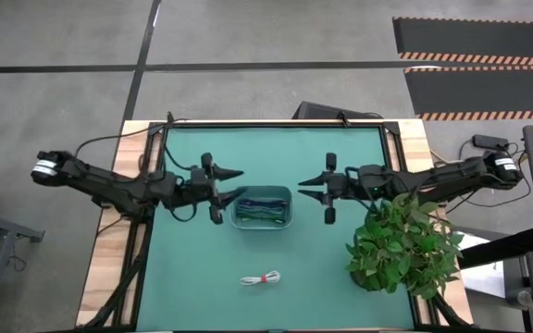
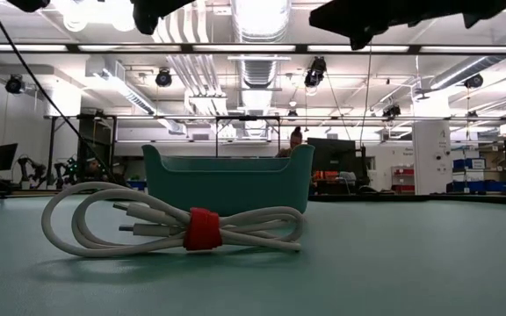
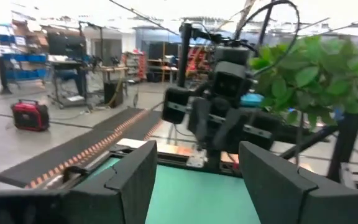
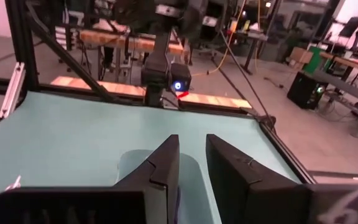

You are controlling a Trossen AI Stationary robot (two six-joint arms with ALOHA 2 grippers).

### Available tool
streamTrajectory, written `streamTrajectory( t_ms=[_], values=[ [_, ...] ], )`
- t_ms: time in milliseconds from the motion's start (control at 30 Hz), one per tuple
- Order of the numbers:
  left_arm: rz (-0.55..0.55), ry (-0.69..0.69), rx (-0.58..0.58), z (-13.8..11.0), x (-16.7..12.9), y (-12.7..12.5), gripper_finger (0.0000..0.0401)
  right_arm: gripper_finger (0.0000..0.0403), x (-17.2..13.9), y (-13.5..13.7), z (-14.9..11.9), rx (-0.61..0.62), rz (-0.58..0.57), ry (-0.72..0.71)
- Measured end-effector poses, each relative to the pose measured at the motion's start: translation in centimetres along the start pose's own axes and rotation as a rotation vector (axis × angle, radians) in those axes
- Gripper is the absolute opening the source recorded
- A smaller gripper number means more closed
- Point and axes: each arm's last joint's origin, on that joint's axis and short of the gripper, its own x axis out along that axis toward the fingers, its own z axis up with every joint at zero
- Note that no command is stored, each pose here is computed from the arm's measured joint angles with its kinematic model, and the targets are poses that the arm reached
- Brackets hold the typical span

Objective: Pick and place USB-C Cables
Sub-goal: Put the white charger cable into the green bin

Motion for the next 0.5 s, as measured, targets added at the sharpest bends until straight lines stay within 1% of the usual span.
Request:
streamTrajectory(
  t_ms=[100,333,500],
  values=[
    [-0.024,0.023,-0.014,-0.2,0.7,-0.9,0.0212,0.0072,-0.8,0.0,-0.3,0.002,-0.003,-0.021],
    [-0.088,0.027,-0.026,0.6,2.1,-3.4,0.0212,0.0073,-2.1,-0.2,-0.7,-0.003,-0.009,-0.056],
    [-0.112,0.059,-0.073,0.9,3.3,-4.9,0.0212,0.0073,-2.8,-0.2,-0.7,-0.01,-0.014,-0.088]
  ],
)
